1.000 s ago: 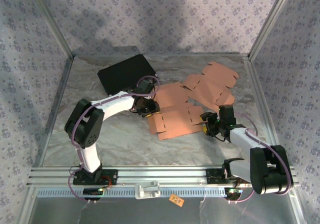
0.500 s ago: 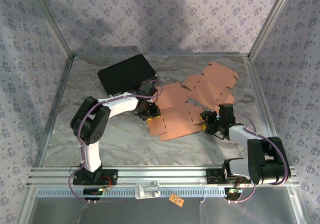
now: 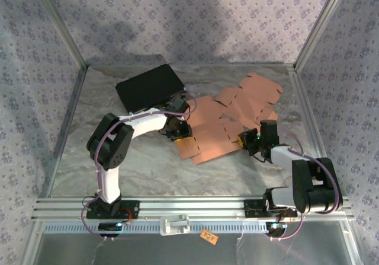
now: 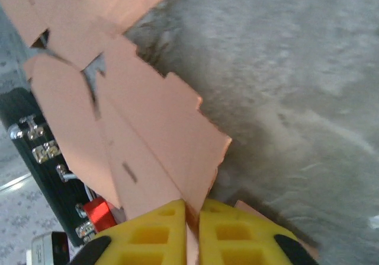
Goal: Fold the paper box
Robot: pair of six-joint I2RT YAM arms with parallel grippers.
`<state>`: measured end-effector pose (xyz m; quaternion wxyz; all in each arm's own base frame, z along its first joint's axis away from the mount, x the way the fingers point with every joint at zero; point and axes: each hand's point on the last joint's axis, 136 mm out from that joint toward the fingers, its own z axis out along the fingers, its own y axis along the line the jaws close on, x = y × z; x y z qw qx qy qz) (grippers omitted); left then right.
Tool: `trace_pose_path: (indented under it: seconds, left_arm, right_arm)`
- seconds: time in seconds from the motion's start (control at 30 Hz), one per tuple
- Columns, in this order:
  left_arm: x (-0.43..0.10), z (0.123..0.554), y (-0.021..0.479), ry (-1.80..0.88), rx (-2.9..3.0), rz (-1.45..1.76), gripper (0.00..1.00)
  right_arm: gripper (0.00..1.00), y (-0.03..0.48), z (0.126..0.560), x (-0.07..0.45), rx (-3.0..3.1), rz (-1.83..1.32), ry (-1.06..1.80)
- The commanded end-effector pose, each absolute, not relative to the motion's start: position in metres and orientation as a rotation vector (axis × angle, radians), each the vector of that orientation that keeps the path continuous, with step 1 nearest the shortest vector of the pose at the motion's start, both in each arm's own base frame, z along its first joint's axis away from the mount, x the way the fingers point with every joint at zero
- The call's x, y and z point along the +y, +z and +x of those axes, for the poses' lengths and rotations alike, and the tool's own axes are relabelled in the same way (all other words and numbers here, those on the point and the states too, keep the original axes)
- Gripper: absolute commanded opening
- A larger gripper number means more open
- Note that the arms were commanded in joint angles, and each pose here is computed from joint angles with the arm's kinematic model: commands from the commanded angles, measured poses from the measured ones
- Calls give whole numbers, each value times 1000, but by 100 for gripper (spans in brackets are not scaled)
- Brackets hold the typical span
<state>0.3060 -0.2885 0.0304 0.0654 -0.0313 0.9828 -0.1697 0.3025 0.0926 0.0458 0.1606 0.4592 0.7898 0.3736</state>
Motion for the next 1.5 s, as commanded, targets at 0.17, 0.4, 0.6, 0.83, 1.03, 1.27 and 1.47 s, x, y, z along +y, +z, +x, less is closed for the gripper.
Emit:
trace_pose_path:
  seconds: [0.17,0.4,0.6,0.83,1.03,1.27,1.47]
  left_arm:
    - [-272,303,114,-372,2775,43,61]
    - [-249,263,154,-553,2741,-148,70]
    - [-259,238,166,-751,2703,-78,67]
    - [-255,200,148,-376,2453,694,62]
    - [-269,203,144,-279,2268,766,79]
    - [-305,215,165,-182,2090,789,82]
    - [-326,234,173,6,2016,846,82]
  right_arm:
    - [0,90,300,88,2216,1383,1016]
    - [0,110,297,89,2184,1551,1053]
    - [0,123,303,94,2198,1661,1051]
    - [0,138,317,101,2245,1693,1054]
    - [0,145,321,104,2257,1713,1046]
    - [0,147,323,105,2259,1738,1050]
    - [0,150,321,105,2267,1752,1044]
